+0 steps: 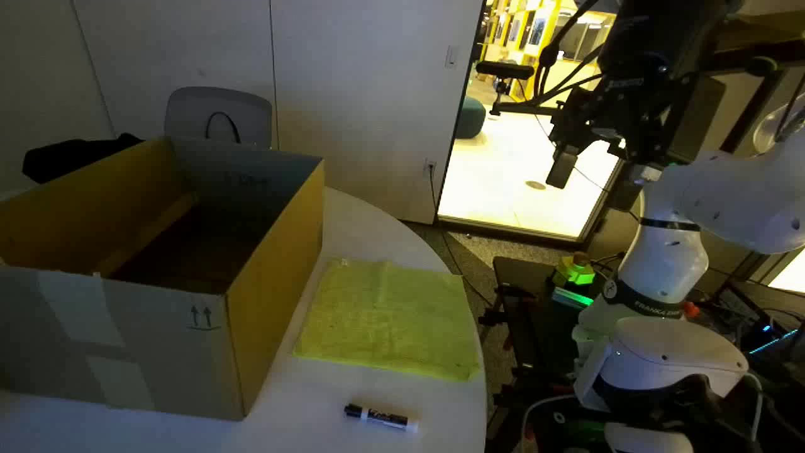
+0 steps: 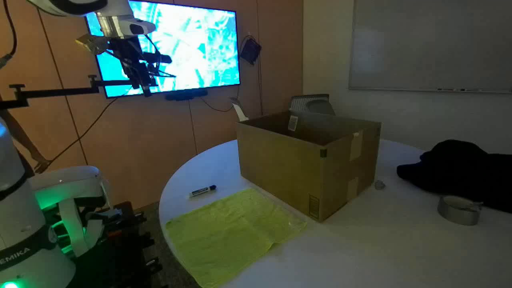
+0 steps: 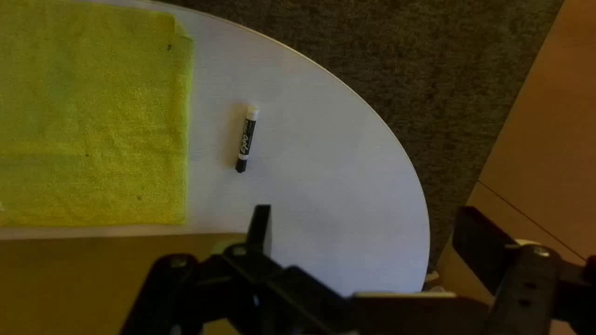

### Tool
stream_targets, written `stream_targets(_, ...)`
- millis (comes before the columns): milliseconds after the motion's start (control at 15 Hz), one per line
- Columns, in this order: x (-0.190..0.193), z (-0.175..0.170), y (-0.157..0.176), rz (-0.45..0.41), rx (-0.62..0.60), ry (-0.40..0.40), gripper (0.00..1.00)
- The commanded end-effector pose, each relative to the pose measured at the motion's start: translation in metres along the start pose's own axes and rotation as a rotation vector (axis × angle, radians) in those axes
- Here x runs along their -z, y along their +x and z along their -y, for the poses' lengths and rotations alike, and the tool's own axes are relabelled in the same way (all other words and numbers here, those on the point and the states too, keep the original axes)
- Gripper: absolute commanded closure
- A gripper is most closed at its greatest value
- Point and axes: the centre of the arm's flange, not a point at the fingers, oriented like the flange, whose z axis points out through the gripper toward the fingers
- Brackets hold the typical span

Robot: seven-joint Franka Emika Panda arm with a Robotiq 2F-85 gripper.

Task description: Put the black marker in the yellow fabric, wrap it and put it in the box

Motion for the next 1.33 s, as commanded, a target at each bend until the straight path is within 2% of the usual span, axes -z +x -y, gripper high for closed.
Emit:
stream_targets(0, 0.003, 0.001, 0.001, -0.006, 0.002, 0.002, 0.0)
stream_targets(200, -0.004, -0.002, 0.009, -0.008, 0.001, -0.015, 0.0)
stream_targets(467, -0.047, -0.01, 0.032, -0.035, 0.021, -0.103, 0.0)
stream_targets(600, -0.081, -0.005, 0.041, -0.038, 0.055, -0.14, 0.0)
stream_targets(867, -0.163, 0.011, 0.049, 0.034, 0.131, -0.152, 0.0)
stream_targets(1267, -0.288, 0.041, 0.053, 0.149, 0.218, -0.111, 0.0)
